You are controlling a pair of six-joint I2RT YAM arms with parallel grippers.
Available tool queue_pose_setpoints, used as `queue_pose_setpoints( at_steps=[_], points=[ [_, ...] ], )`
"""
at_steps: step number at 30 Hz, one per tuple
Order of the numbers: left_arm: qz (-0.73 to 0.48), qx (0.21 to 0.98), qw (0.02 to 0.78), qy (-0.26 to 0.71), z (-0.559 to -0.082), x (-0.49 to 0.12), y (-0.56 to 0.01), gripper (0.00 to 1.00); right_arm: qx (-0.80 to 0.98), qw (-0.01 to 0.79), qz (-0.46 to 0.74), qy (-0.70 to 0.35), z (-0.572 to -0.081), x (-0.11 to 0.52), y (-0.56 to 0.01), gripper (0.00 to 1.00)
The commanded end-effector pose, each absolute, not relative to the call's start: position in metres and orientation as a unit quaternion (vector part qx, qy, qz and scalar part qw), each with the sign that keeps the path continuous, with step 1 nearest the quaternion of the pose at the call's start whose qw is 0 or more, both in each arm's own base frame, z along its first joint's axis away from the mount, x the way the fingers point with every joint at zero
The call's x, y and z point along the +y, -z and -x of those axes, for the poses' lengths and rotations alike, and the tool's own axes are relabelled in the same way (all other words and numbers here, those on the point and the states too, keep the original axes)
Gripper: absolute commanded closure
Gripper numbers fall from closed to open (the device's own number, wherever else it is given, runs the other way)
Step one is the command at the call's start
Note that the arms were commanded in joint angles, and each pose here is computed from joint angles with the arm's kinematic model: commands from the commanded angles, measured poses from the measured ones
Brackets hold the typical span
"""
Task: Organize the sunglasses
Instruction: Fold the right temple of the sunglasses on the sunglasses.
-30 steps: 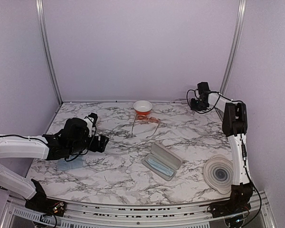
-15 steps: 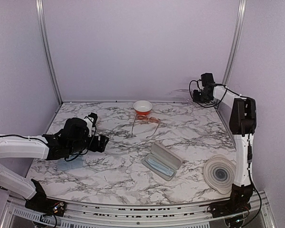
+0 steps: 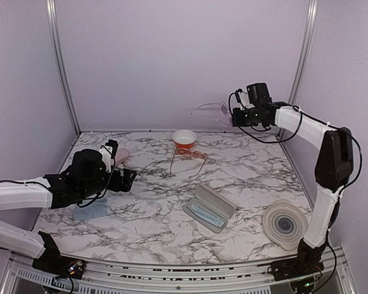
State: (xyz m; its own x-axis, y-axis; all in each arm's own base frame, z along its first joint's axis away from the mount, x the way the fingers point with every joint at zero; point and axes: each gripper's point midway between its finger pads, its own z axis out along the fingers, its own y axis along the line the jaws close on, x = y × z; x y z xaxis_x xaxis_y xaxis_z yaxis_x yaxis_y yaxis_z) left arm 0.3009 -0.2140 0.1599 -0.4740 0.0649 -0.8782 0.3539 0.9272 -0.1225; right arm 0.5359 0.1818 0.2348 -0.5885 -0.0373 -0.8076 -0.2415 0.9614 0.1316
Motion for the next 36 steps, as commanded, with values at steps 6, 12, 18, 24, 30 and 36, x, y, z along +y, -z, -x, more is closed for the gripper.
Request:
queue_pose_setpoints(
  at_steps=[6, 12, 18, 24, 30, 36],
  points=[
    [-0.145, 0.815, 0.515, 0.222, -0.275, -0.218, -0.227, 0.01, 0.829, 0.495, 0.205, -0.162, -0.447, 0.262, -0.296, 1.0],
    [-0.182, 0.792, 0.485, 0.322, -0.244, -0.24, -0.269, 0.07, 0.796, 0.507, 0.278, -0.176, -0.39, 0.298, -0.308, 1.0],
    [-0.201, 0.772, 0.449, 0.403, -0.214, -0.251, -0.294, 0.18, 0.765, 0.522, 0.327, -0.19, -0.345, 0.318, -0.314, 1.0],
    [-0.215, 0.75, 0.423, 0.461, -0.193, -0.259, -0.314, 0.33, 0.725, 0.537, 0.385, -0.195, -0.306, 0.334, -0.316, 1.0],
    [-0.219, 0.745, 0.41, 0.478, -0.185, -0.26, -0.316, 0.53, 0.685, 0.55, 0.425, -0.218, -0.267, 0.353, -0.328, 1.0],
    [-0.221, 0.748, 0.388, 0.49, -0.182, -0.266, -0.308, 0.67, 0.667, 0.552, 0.447, -0.225, -0.246, 0.366, -0.332, 1.0]
  ],
)
